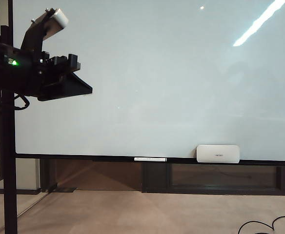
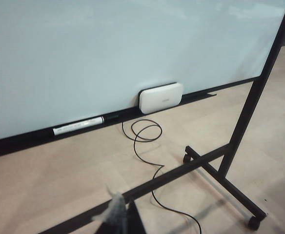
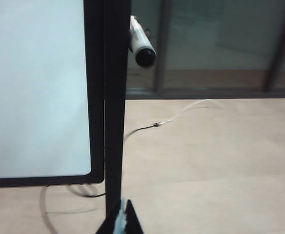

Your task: Reach to the right to find the marker pen, pick it up, and write the number 16 on the whiteboard.

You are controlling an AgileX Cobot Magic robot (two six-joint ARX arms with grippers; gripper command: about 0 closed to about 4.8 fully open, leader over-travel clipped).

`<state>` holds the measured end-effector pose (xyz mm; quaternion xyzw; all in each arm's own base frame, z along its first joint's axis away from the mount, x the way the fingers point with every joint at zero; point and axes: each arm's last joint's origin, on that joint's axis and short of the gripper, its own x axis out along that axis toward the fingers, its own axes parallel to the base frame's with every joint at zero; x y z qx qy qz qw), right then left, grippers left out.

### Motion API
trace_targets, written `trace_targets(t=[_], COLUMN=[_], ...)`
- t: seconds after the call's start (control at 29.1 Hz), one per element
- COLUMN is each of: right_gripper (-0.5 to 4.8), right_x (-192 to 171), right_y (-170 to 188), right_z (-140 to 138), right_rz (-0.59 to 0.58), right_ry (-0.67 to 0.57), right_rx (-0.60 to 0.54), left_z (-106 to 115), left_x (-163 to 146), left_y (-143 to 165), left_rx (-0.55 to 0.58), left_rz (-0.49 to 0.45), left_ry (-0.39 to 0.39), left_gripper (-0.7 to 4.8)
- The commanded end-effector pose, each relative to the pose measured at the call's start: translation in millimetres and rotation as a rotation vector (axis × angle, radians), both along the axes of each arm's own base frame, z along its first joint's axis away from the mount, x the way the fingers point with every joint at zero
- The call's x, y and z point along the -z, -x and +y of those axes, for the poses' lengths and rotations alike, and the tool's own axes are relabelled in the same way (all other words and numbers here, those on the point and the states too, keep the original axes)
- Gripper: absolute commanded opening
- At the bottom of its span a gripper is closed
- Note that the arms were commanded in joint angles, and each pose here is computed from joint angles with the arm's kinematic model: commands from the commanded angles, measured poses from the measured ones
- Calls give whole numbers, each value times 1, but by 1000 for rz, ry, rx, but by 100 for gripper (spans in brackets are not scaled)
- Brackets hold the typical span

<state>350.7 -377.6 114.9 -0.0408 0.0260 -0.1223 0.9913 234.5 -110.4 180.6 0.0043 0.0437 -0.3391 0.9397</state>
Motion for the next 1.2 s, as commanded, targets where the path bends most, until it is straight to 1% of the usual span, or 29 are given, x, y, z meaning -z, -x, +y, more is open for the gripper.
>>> trace_targets(t=[0.03,0.17,0.45,0.69,0.72,0.76,0.79,0.86,0.96,1.03,1.2], right_gripper=[-1,-1,-1,0,8,56,80,87,164,171,171], right_x=[-1,0,0,-4,-3,-2,-2,-3,-4,-4,-7], right_y=[0,-7,-21,-33,-34,-34,-35,-36,-37,-39,-46], right_z=[-18,-28,-39,-46,-46,-46,-45,-44,-43,-42,-37], right_rz=[-38,-58,-88,-116,-117,-116,-116,-117,-117,-117,-131], right_ry=[-46,-27,-97,-48,-54,-54,-53,-40,-18,-14,-10], right_rx=[-69,-77,-171,-186,-190,-195,-195,-188,-190,-189,-172], left_z=[-1,-3,-3,-3,-3,-3,-3,-3,-3,-3,-3], left_x=[-3,-2,-3,1,1,2,3,4,5,5,5], left_y=[0,1,0,0,-1,-1,-1,-2,-2,-2,-2], left_rx=[4,-6,-10,-10,-10,-21,-23,-23,-23,-23,-23], left_rz=[-17,-17,-18,-3,1,5,6,10,14,13,13], left_ry=[7,5,6,-10,-12,-15,-16,-18,-19,-19,-19], left_gripper=[-5,-6,-6,-6,-5,-5,-5,-5,-5,-5,-5])
